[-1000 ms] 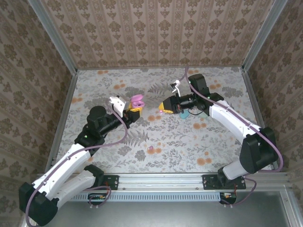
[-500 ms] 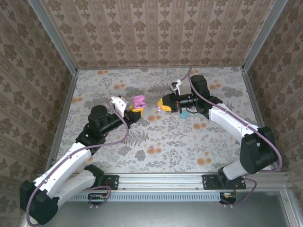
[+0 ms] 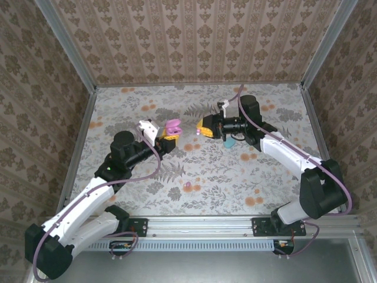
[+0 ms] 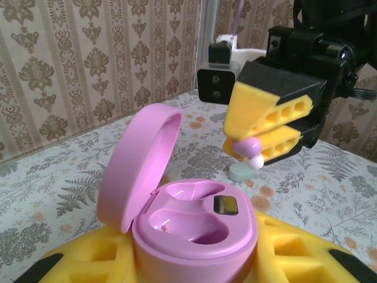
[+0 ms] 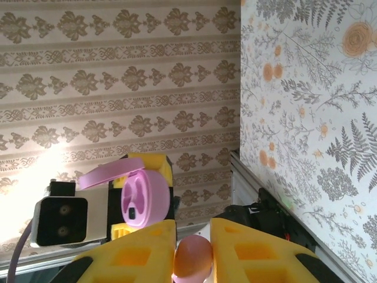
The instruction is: Insert the wireless bluetooth earbuds into the charging case
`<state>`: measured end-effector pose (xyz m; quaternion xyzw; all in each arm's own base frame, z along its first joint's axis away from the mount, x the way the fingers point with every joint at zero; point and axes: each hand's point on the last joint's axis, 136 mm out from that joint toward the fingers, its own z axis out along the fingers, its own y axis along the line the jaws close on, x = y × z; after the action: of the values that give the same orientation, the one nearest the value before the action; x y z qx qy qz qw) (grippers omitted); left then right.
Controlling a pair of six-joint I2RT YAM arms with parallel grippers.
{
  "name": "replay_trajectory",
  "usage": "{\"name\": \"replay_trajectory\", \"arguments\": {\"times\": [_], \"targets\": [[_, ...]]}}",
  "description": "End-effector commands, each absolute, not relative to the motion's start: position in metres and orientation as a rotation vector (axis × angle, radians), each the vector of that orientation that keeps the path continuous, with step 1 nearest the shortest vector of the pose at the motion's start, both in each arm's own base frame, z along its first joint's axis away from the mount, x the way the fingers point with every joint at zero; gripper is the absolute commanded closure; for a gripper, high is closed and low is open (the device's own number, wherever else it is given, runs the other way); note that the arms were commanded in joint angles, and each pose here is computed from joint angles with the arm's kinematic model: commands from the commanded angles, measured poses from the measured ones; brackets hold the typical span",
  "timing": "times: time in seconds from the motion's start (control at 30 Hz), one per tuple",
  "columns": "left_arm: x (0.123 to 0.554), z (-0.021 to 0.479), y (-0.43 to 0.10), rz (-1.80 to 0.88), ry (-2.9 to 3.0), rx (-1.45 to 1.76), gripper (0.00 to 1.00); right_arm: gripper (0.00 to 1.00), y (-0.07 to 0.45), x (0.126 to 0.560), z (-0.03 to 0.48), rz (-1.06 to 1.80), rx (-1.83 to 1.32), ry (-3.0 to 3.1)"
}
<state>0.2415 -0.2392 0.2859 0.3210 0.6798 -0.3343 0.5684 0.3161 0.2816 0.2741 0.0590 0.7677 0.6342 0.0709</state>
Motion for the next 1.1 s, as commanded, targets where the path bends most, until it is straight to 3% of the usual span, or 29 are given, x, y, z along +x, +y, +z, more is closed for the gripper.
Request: {"name": "replay_trajectory", "arguments": {"times": [0.0, 0.33, 1.07], "targets": [[0.242, 0.287, -0.244, -0.788, 1.548, 0.794, 0.72, 0.76, 0.278, 0.315, 0.297, 1.864, 0.115, 2.213], [0.241, 0.287, -0.261, -0.822, 1.422, 0.866, 0.72, 0.76, 0.285, 0.283, 0.352, 1.696, -0.166, 2.054], [0.232, 0.301, -0.283, -0.905, 1.32, 0.929, 0.71, 0.76, 0.32, 0.28, 0.345, 1.466, -0.337, 2.075]]}}
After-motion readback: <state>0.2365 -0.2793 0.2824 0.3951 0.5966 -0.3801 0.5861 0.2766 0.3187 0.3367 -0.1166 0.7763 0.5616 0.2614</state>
